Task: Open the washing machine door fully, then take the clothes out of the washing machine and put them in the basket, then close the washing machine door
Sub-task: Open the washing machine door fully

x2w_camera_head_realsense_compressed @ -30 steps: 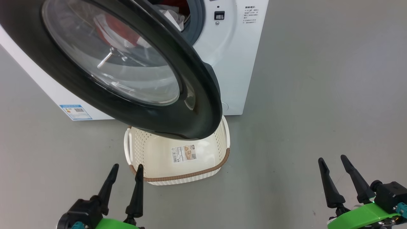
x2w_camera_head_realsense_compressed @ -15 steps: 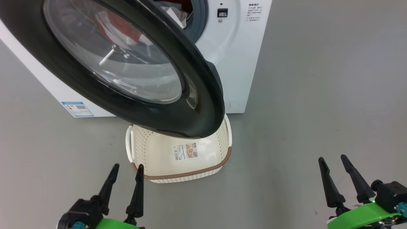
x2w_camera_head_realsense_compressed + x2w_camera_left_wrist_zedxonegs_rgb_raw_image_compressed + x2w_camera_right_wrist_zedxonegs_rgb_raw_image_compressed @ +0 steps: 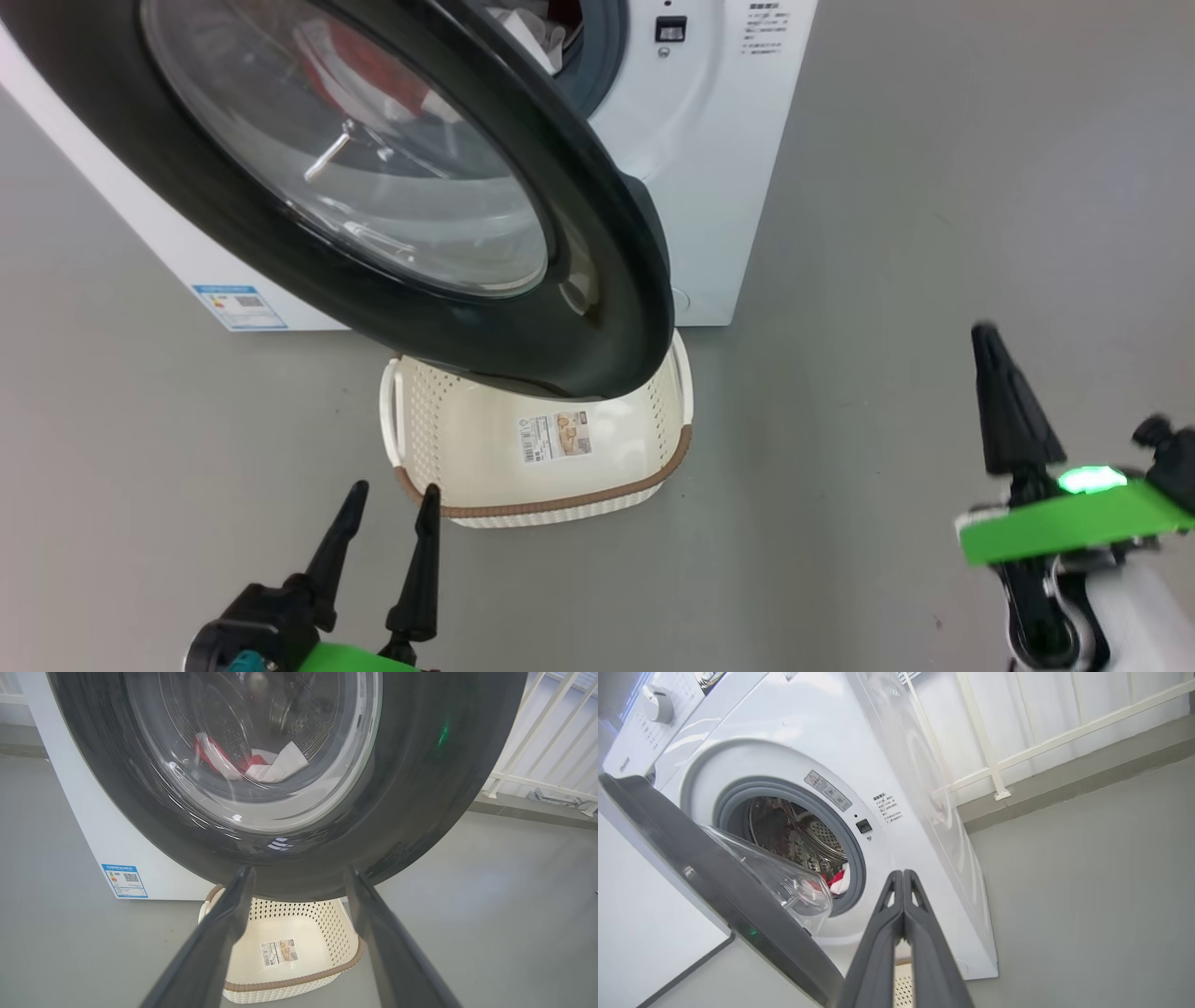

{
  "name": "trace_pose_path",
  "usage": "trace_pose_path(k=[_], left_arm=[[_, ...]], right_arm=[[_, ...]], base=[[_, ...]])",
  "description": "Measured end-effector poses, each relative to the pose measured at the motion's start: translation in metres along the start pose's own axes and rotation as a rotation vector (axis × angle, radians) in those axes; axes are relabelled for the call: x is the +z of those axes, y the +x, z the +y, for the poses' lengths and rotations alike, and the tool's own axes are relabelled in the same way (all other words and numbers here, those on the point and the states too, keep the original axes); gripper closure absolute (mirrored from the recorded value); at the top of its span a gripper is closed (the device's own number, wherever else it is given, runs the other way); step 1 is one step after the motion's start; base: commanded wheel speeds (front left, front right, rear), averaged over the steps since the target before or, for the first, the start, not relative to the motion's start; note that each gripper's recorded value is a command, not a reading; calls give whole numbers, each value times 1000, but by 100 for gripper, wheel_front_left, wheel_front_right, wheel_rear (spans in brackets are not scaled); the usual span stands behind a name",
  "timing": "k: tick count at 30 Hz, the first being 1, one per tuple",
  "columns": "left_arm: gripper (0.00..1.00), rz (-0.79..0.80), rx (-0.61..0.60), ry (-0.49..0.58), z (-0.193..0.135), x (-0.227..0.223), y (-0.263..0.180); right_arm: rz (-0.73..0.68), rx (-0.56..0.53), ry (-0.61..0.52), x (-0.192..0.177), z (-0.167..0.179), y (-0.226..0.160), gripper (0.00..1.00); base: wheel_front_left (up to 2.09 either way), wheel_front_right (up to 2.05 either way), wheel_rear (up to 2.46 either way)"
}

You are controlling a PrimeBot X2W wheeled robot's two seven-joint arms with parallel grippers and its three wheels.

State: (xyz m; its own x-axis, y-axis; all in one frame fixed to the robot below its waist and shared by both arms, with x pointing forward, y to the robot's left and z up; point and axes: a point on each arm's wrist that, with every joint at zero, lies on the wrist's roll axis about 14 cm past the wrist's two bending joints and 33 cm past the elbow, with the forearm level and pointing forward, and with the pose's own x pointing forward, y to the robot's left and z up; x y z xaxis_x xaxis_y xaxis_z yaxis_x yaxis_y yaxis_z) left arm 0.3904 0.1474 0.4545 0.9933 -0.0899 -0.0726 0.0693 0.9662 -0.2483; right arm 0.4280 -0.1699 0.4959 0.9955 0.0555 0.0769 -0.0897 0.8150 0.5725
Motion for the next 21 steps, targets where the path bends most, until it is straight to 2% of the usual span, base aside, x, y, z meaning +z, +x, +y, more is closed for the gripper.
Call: trace_pose_path(k=[6,9,14,21], left_arm=[[0,8,6,-6,1,-2,-4],[0,10,8,-7,2,-3,-4],[0,19,17,-23,4,-6,-6],[0,39,31,-35,8,-12,-5]], right_arm=[[-39,77,267,7,37,34,100],[-5,131,423,1,61,49,100],[45,192,596,2,84,70,100],[339,290,801,-31,120,83,100]], base=[[0,0,0],[0,0,0],[0,0,0],[0,0,0]])
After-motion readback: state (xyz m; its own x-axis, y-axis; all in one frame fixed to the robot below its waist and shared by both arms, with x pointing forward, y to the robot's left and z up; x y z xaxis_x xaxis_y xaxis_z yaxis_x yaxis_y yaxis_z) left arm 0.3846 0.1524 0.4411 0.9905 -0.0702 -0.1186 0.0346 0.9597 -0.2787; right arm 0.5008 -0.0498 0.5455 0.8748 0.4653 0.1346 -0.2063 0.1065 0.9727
